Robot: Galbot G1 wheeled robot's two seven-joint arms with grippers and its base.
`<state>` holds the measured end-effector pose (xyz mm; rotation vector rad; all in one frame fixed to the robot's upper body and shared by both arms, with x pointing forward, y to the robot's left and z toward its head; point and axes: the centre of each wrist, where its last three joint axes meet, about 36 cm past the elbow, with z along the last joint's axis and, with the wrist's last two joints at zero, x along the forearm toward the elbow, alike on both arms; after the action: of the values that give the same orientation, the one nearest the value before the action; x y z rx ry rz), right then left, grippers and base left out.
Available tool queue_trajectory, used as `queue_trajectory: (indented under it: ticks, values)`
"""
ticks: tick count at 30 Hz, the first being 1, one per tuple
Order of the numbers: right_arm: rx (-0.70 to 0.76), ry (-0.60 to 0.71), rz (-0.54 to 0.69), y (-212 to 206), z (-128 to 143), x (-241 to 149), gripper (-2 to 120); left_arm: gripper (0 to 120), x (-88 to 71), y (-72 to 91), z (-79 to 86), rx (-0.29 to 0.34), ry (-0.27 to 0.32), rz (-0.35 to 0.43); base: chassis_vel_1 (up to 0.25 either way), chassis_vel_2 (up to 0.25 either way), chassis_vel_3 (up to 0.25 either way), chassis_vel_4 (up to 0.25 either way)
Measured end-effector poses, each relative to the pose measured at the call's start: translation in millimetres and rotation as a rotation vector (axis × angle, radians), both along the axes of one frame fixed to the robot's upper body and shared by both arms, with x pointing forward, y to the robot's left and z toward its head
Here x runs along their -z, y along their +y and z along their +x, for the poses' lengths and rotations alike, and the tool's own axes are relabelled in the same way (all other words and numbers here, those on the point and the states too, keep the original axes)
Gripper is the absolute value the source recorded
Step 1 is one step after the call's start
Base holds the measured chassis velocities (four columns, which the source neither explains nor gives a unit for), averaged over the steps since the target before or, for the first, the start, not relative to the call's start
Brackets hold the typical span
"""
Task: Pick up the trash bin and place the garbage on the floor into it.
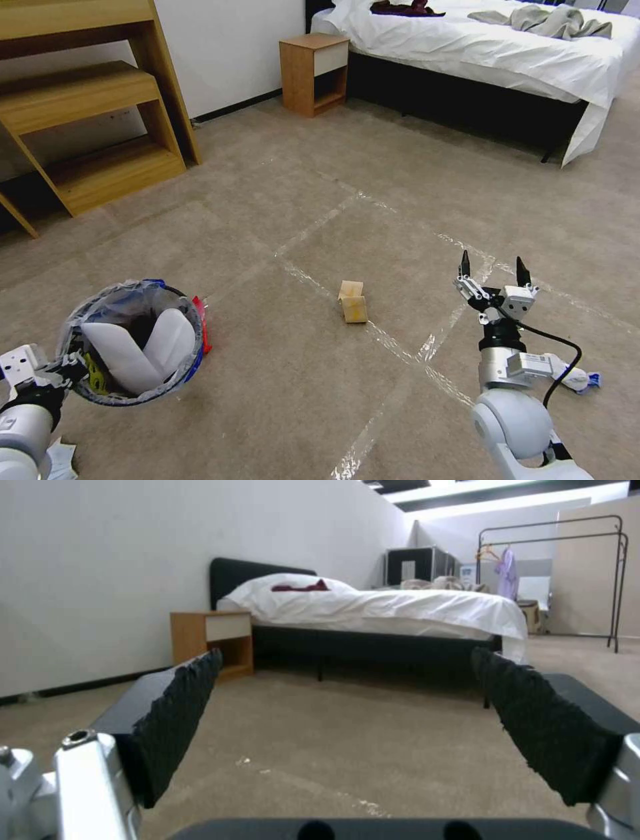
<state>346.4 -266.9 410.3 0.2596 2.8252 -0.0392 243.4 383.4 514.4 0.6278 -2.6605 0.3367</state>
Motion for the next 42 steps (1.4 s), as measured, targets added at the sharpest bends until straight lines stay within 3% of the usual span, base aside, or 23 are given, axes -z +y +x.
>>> queue_trajectory:
  ticks: [4, 16, 42]
  values:
    - [0.0, 0.002, 0.0, -2.3, 2.8, 0.5, 91, 2, -2.3, 8.6, -1.2, -0.051, -0.009, -0.027, 0.0, 0.0, 0.0, 0.0]
    - [-0.001, 0.012, 0.004, -1.4, 6.9, 3.9, 90, 2, 0.1, 14.1, -3.7, -0.103, -0.005, -0.051, -0.017, 0.015, 0.018, -0.021]
    - [-0.007, 0.017, 0.014, 3.5, 5.4, 8.9, 93, 2, 0.2, 17.5, -4.1, -0.106, -0.01, -0.046, -0.027, 0.027, 0.028, -0.025]
